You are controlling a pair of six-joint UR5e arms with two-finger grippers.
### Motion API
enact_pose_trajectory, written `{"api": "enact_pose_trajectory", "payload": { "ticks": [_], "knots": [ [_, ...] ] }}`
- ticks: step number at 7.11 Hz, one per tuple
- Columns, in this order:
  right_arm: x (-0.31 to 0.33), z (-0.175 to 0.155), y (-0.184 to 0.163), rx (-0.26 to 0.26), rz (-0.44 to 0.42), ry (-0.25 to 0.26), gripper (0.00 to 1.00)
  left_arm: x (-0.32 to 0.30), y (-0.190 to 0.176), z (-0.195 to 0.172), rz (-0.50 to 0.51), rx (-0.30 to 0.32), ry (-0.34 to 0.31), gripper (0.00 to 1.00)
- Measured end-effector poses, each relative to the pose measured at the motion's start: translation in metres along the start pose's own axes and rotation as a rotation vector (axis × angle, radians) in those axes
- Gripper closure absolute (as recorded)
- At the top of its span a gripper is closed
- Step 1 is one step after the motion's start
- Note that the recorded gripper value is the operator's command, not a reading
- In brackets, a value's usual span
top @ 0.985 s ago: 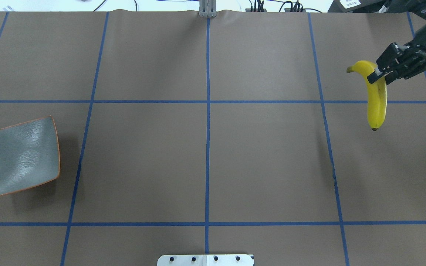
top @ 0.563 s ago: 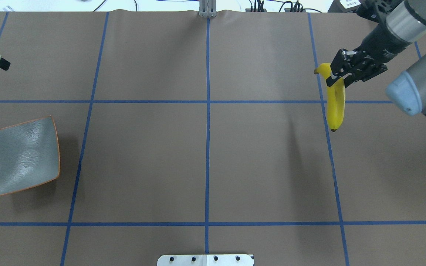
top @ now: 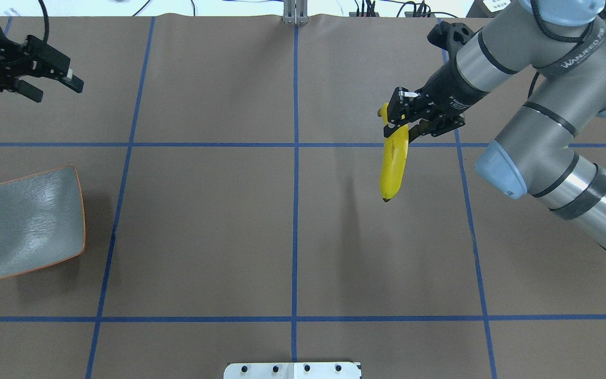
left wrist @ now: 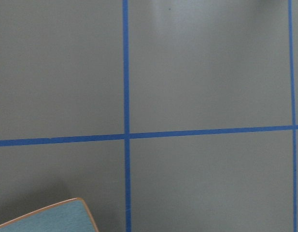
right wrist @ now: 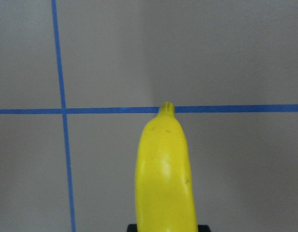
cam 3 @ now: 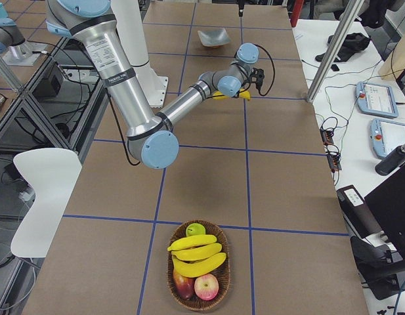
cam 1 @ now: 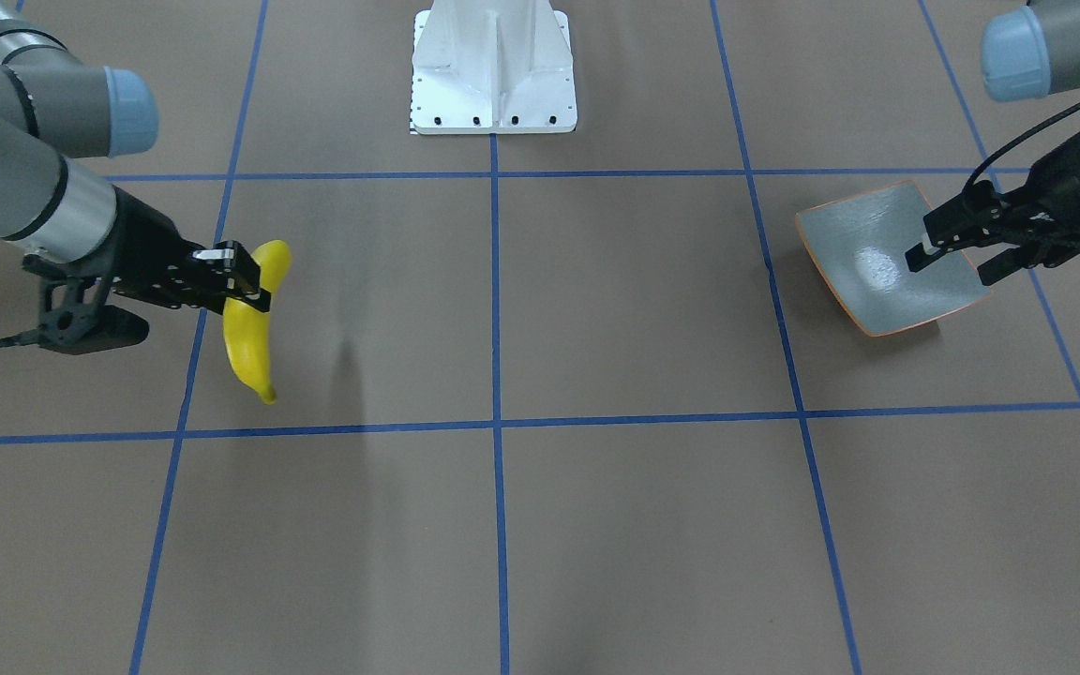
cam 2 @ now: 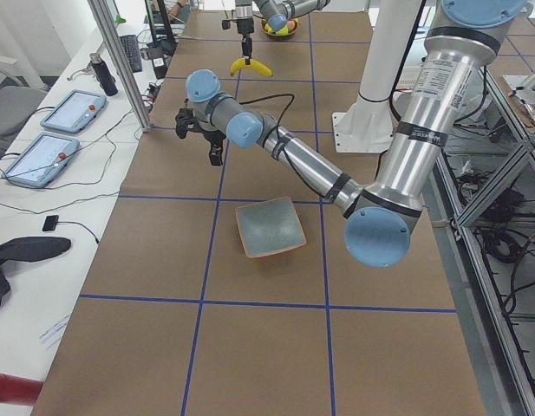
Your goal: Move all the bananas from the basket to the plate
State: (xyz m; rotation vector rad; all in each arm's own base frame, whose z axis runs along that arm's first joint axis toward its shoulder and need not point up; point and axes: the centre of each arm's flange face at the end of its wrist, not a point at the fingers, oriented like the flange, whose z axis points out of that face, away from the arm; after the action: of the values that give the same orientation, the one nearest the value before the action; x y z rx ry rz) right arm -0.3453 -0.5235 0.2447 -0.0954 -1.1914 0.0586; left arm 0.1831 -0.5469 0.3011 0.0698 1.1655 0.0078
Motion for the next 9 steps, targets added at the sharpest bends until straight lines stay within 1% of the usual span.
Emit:
{"api": "enact_pose_trajectory", "payload": {
  "ticks": [2, 3, 4, 6, 7, 8, 9],
  "knots": [
    [-0.026, 0.009, 0.016, -0.005, 0.034, -0.077, 1.00, 0.064, 0.015, 0.030, 0.042, -0.015, 0.105, 0.00],
    [-0.032, 0.011, 0.022, -0.009, 0.043, -0.106, 1.00, 0.107, 0.028, 0.048, 0.072, -0.040, 0.160, 0.00],
    [-0.037, 0.011, 0.025, -0.012, 0.045, -0.123, 1.00, 0.149, 0.044, 0.064, 0.096, -0.060, 0.202, 0.00],
    [-0.044, 0.007, 0.029, -0.011, 0.049, -0.161, 1.00, 0.219, 0.086, 0.104, 0.148, -0.079, 0.272, 0.00],
    [-0.046, 0.004, 0.032, -0.010, 0.059, -0.185, 1.00, 0.246, 0.106, 0.120, 0.171, -0.070, 0.306, 0.00],
    [-0.048, 0.001, 0.034, -0.012, 0.071, -0.213, 1.00, 0.264, 0.118, 0.132, 0.197, -0.039, 0.345, 0.00],
    [-0.050, 0.000, 0.038, -0.028, 0.072, -0.237, 1.00, 0.269, 0.120, 0.141, 0.223, -0.009, 0.383, 0.00]
  ]
}}
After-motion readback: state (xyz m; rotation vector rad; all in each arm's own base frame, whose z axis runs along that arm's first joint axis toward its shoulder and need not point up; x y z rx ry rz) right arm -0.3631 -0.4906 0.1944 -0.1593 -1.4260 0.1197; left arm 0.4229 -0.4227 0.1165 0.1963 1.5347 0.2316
